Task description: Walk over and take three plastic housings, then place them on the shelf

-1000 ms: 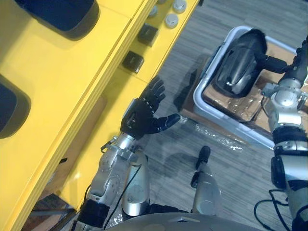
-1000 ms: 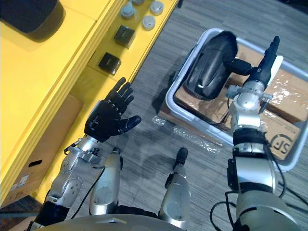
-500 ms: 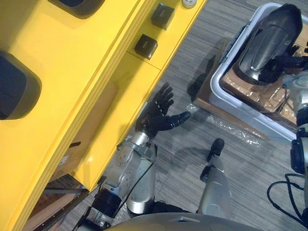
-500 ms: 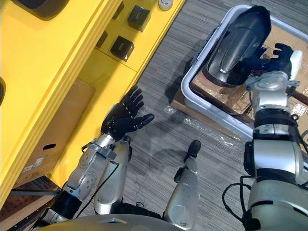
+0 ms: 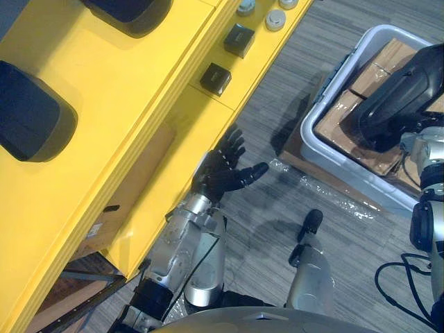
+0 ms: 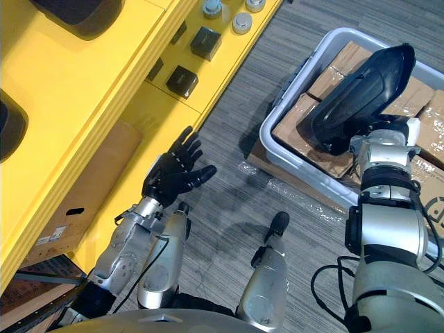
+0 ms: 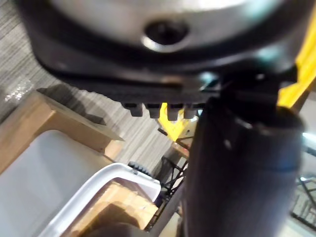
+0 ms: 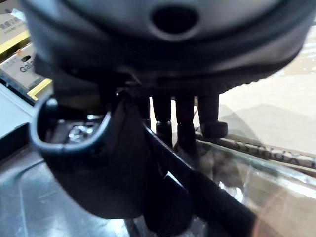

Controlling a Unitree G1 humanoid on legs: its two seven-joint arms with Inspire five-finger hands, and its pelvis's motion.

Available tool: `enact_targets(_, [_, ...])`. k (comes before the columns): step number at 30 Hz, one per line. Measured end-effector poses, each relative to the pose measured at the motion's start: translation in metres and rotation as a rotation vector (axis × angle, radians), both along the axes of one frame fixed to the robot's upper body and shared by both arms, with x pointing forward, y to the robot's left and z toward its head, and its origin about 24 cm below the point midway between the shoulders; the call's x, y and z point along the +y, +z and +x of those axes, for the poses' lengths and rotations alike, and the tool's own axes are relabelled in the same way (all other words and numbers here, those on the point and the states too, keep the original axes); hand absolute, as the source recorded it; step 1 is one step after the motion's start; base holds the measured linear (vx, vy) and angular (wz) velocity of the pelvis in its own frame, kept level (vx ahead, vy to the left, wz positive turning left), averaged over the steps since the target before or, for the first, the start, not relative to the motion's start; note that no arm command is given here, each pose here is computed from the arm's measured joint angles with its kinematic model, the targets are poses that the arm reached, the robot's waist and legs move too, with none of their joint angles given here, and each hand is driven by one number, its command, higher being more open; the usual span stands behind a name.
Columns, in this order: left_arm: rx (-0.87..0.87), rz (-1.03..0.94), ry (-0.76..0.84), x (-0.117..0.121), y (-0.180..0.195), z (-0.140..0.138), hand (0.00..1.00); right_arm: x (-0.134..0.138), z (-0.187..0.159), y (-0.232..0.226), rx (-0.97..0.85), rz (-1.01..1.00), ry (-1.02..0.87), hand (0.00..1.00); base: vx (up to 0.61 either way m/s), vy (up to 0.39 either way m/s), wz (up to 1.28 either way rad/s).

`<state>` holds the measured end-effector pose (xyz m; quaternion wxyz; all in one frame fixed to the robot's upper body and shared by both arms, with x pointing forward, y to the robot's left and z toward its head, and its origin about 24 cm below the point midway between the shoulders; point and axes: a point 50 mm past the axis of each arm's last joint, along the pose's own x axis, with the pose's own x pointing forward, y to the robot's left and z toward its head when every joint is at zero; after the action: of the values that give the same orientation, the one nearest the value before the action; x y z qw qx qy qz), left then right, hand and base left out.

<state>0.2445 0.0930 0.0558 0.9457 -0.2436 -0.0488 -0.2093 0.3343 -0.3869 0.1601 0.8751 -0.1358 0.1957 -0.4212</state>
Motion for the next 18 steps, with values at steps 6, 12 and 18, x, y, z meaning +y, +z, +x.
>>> enact_targets(6, [0.000,-0.011,0.041,0.019,-0.001,-0.017,1.00,0.011,-0.003,-0.034,-0.011,-0.035,-0.035,0.00,0.02,-0.011,0.07])
enact_targets(12, [-0.030,-0.004,0.006,0.024,-0.001,-0.037,1.00,0.038,-0.010,-0.058,-0.013,-0.216,-0.007,0.00,0.07,0.005,-0.09])
enact_targets(18, [-0.116,0.084,-0.062,0.016,0.017,-0.039,1.00,0.058,-0.019,-0.024,-0.194,-0.508,0.065,0.00,0.10,0.038,-0.32])
